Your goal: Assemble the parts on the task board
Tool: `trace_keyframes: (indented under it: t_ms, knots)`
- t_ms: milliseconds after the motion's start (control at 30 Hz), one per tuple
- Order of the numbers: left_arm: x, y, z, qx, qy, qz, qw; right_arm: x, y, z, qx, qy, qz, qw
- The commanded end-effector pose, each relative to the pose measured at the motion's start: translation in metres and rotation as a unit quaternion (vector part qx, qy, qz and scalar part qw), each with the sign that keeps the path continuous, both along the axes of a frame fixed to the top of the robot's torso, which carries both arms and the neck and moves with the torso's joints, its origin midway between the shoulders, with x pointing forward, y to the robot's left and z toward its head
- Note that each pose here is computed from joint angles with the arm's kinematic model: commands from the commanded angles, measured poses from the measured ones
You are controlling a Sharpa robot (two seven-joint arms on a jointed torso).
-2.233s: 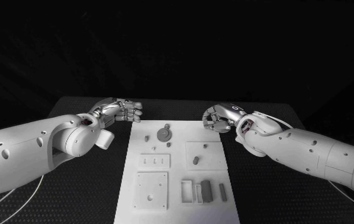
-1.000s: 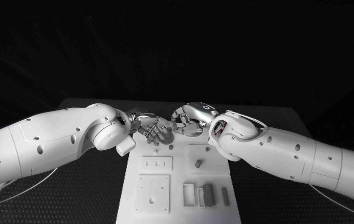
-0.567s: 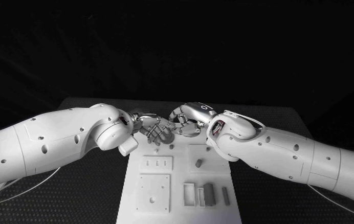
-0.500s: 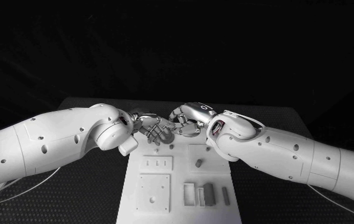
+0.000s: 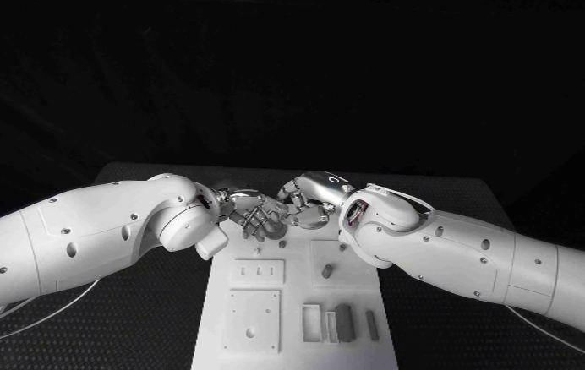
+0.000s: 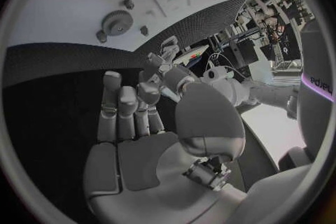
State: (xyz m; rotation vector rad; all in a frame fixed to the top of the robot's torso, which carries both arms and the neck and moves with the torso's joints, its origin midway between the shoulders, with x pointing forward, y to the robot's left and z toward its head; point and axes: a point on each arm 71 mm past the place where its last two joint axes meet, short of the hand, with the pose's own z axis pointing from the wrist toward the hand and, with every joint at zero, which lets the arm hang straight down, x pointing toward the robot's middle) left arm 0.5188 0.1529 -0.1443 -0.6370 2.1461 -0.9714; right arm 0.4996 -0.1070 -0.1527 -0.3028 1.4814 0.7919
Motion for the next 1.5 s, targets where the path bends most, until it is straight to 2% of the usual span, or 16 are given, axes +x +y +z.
trace_keyframes:
  t_ms: [33,1100,1500]
  knots:
    - [-0.0011,-0.0039,0.0011,-0.008,-0.003,-0.005,1.0,0.0002,0.0012,-0.0011,-0.009,0.001,0.004,1.0]
    - [-0.0001,-0.0067,0.0017,-0.016,-0.003,0.001,1.0,-0.001,0.0111,-0.0015,-0.004,0.009,0.013,1.0]
    - [0.0014,-0.0026,0.0017,-0.015,-0.005,0.01,1.0,0.0004,0.0091,-0.0023,-0.006,0.011,0.01,1.0]
